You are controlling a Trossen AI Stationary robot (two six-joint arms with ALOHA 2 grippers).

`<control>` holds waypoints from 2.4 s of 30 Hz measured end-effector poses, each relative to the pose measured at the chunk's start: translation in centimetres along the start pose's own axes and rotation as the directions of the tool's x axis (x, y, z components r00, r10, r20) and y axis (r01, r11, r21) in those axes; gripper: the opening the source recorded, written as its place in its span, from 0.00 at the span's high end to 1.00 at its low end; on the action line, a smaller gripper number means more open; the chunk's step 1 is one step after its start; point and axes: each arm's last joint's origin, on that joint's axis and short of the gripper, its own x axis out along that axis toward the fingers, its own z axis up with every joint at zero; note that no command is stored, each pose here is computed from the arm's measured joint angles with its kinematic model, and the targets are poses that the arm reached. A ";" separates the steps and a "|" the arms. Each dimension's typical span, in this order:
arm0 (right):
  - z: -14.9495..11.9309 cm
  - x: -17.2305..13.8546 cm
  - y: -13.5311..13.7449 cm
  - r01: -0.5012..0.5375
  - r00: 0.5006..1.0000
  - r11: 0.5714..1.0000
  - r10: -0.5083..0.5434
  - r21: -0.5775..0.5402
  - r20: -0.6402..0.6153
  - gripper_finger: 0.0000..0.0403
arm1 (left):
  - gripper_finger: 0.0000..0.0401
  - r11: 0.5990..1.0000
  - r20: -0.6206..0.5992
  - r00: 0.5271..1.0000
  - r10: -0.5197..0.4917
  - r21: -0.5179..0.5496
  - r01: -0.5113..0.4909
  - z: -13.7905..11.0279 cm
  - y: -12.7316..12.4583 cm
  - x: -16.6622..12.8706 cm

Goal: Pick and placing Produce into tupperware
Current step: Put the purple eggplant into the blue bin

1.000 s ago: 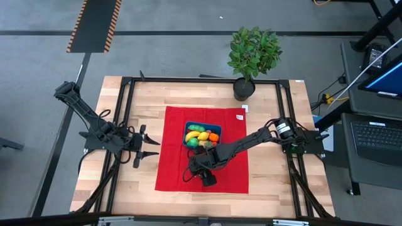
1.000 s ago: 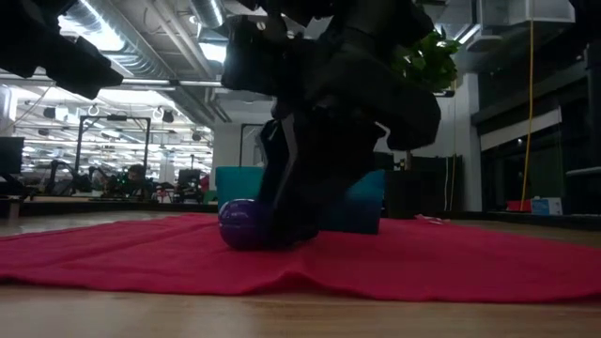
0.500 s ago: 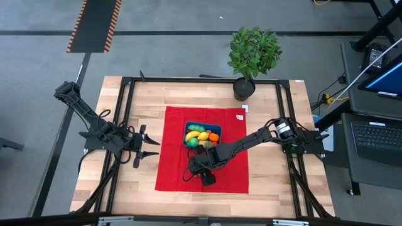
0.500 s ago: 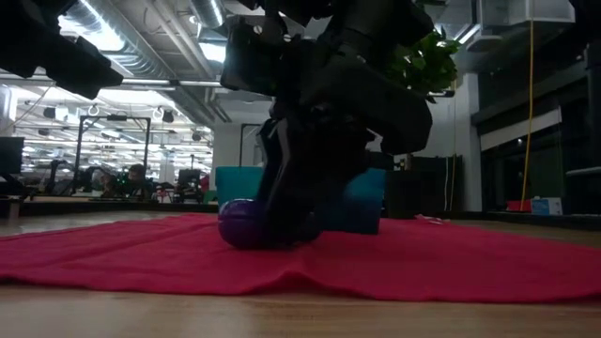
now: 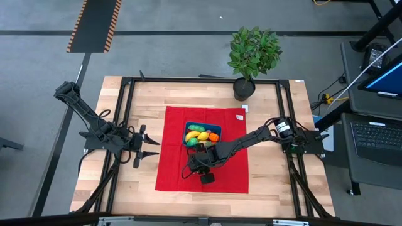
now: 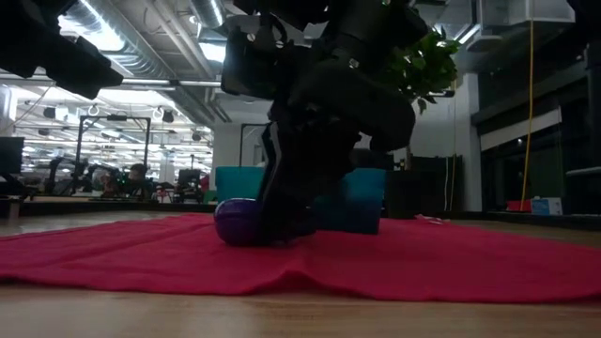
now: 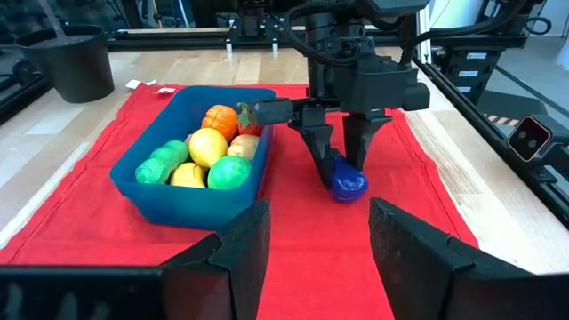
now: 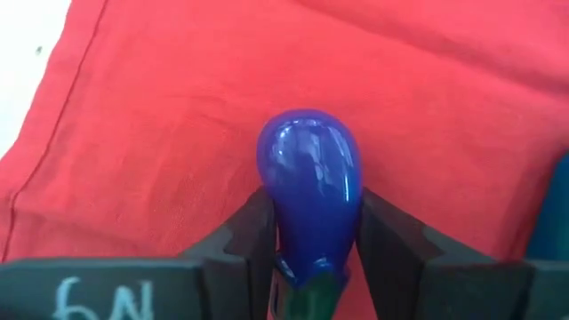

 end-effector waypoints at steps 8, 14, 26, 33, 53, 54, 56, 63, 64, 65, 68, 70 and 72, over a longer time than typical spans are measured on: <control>1.8 -1.2 -0.6 -0.002 0.999 0.994 -0.003 0.109 0.050 0.67 | 0.55 1.000 0.000 1.000 0.000 0.007 0.000 0.0 0.0 0.0; 3.5 -2.8 -1.0 0.002 0.998 0.996 -0.008 0.086 0.062 0.67 | 0.55 1.000 -0.001 1.000 0.000 0.007 0.000 0.0 0.0 0.0; 3.9 -5.9 -3.5 0.034 0.997 0.995 -0.026 0.099 -0.078 0.68 | 0.55 1.000 -0.007 1.000 0.002 0.013 -0.002 -0.1 0.0 0.0; 3.5 -9.6 -4.6 0.049 0.997 0.991 -0.042 0.125 -0.060 0.68 | 0.55 1.000 -0.011 1.000 0.005 0.016 -0.005 -0.1 0.0 0.0; -8.4 -13.6 -4.8 0.029 0.792 0.963 -0.187 0.269 0.581 0.68 | 0.55 0.998 0.008 0.999 0.048 0.045 -0.048 0.0 0.2 0.0; -9.1 -13.4 -4.8 0.028 0.773 0.962 -0.194 0.273 0.605 0.68 | 0.55 0.998 0.010 0.999 0.051 0.044 -0.051 0.0 0.2 0.0; -10.5 -13.0 -4.9 0.027 0.734 0.959 -0.209 0.280 0.646 0.68 | 0.55 0.997 0.013 0.998 0.061 0.036 -0.061 0.0 0.2 0.0; -14.0 -12.5 -5.4 0.016 0.575 0.954 -0.254 0.299 0.778 0.68 | 0.55 0.995 0.022 0.996 0.091 0.033 -0.091 0.0 0.3 0.0; -14.4 -12.6 -5.5 0.019 0.551 0.954 -0.258 0.298 0.793 0.68 | 0.55 0.995 0.024 0.995 0.096 0.033 -0.097 0.0 0.3 0.0; -14.8 -12.6 -5.5 0.017 0.534 0.956 -0.256 0.293 0.806 0.68 | 0.55 0.995 0.025 0.995 0.099 0.032 -0.100 0.0 0.3 0.0; -15.7 -12.7 -5.4 0.010 0.488 0.958 -0.256 0.288 0.834 0.68 | 0.55 0.995 0.025 0.995 0.099 0.031 -0.100 0.0 0.3 0.0; -16.2 -12.8 -5.3 0.014 0.468 0.959 -0.257 0.283 0.846 0.68 | 0.55 0.994 0.026 0.994 0.103 0.031 -0.104 0.0 0.3 0.0; -16.4 -12.8 -5.3 0.015 0.460 0.959 -0.259 0.284 0.850 0.68 | 0.55 0.992 0.031 0.992 0.120 0.031 -0.121 0.1 0.4 0.0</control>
